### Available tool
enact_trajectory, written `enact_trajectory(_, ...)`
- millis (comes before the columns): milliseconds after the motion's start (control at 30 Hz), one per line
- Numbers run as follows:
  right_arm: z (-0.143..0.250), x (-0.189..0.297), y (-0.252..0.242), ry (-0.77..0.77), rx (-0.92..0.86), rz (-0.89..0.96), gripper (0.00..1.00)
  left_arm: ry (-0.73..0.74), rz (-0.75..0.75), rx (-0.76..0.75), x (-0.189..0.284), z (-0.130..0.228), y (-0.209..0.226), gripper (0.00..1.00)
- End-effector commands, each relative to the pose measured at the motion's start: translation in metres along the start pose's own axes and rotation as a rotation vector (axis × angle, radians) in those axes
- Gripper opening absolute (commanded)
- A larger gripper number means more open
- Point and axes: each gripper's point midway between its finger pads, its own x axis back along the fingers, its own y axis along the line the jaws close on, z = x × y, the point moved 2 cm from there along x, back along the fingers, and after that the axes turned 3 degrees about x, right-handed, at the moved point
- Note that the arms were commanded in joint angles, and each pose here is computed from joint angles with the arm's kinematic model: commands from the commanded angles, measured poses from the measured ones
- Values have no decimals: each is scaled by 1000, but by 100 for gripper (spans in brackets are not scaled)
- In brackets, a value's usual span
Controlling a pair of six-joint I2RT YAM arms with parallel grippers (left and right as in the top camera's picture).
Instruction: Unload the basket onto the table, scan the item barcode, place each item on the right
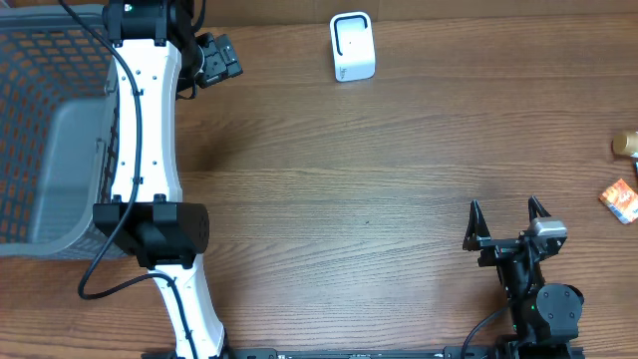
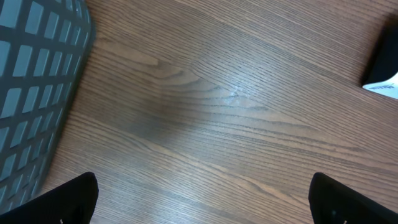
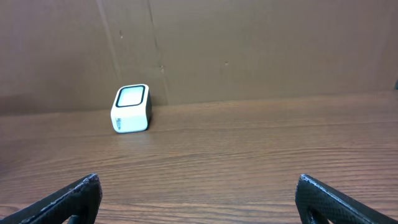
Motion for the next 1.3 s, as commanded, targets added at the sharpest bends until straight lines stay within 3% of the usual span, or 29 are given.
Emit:
enact_trajectory(0, 1, 0, -1, -5, 8, 2, 100, 1, 3, -7, 0, 0, 1, 100)
enact_trajectory(667, 1, 0, -1, -5, 8, 2, 100, 19, -5, -61, 9, 7, 5, 100)
enact_trajectory(1033, 1, 0, -1, -5, 8, 2, 100, -258, 62, -232, 97, 16, -33, 100)
enact_trajectory(1267, 1, 0, -1, -5, 8, 2, 100, -269, 90, -229, 106, 35, -22, 100)
